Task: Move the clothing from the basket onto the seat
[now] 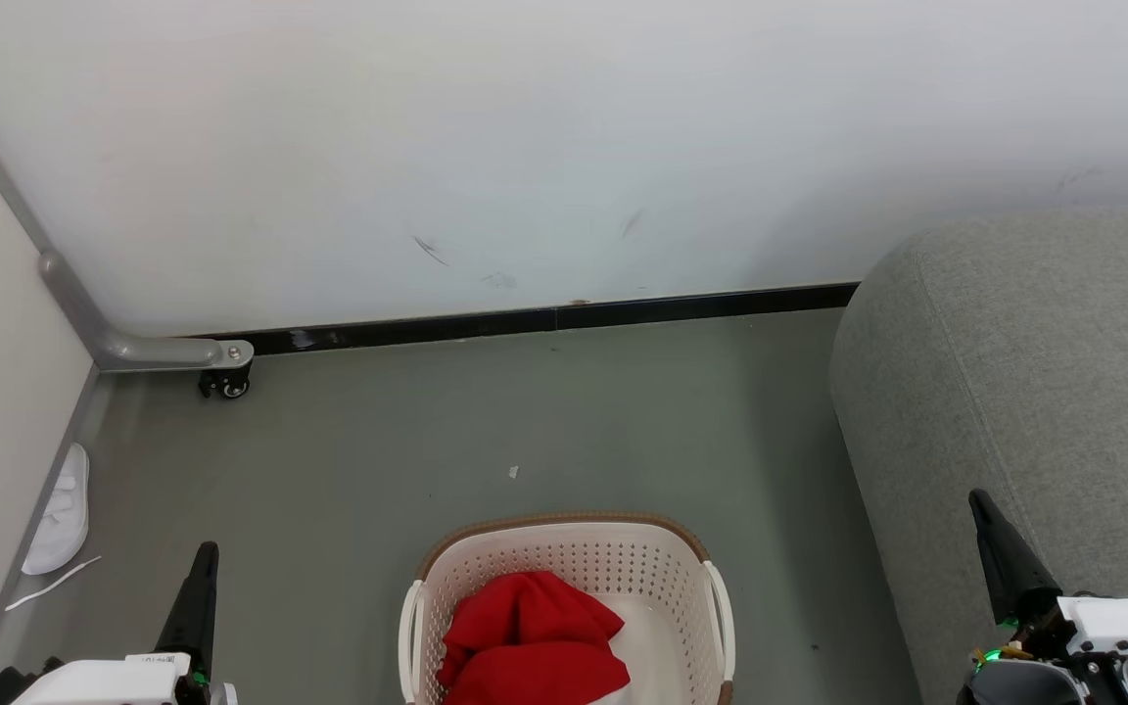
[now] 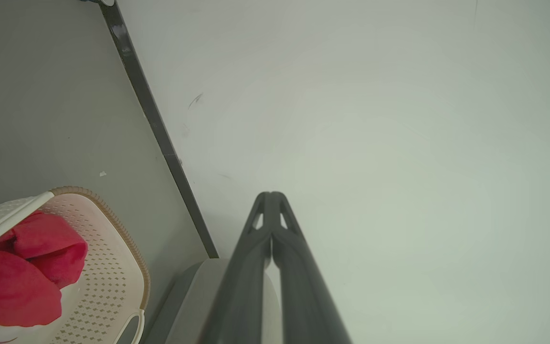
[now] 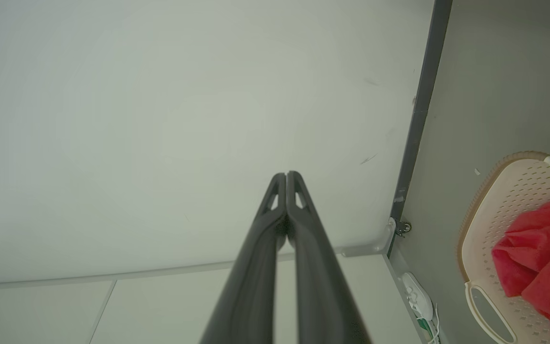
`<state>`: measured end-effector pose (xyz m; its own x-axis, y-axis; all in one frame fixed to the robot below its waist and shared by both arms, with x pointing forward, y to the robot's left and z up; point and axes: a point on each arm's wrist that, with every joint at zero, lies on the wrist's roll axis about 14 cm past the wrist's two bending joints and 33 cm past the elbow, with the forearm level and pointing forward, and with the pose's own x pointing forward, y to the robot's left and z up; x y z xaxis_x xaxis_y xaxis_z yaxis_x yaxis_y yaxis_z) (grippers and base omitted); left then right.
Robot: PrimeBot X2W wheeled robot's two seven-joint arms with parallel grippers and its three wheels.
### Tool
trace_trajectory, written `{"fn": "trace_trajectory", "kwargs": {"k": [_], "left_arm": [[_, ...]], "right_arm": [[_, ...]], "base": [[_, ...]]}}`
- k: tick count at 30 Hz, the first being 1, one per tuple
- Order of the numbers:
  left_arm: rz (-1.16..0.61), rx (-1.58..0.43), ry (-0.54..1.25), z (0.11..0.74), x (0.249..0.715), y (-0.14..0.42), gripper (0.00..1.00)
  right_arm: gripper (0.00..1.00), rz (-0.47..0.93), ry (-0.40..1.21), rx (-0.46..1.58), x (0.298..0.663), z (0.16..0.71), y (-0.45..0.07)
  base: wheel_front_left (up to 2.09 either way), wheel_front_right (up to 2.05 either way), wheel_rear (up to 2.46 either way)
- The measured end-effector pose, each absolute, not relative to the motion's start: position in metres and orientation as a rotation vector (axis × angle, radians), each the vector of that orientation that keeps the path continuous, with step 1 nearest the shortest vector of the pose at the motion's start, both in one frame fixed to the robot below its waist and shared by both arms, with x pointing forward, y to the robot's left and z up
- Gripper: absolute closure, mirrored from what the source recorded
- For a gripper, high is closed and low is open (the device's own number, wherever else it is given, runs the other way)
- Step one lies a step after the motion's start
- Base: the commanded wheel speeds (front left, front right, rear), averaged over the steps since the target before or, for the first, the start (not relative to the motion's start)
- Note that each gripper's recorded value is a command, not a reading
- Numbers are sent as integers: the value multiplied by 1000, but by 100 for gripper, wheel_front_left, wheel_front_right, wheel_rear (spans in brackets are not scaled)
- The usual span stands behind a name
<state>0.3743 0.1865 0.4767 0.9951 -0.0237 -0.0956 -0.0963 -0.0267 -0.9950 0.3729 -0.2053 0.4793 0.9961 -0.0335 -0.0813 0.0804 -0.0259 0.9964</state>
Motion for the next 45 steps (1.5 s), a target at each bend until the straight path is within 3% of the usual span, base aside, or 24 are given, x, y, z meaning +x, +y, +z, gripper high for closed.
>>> {"fn": "trace_trajectory", "kwargs": {"k": [28,29,36,45], "left_arm": [[58,-1598,93,477,374,186,100],[61,-1599,96,476,374,186,0],[142,-1635,188,440,355,173,0],[141,-1630,174,443,356,174,0]], "right_arm": [[100,-91,36,1594,373,479,-205],[0,-94,39,1596,372,478,-205],[0,-193,134,1626,348,438,-196],[0,-184,115,1602,351,443,-195]], "base": [[0,0,0],[0,0,0],[0,0,0],[0,0,0]]}}
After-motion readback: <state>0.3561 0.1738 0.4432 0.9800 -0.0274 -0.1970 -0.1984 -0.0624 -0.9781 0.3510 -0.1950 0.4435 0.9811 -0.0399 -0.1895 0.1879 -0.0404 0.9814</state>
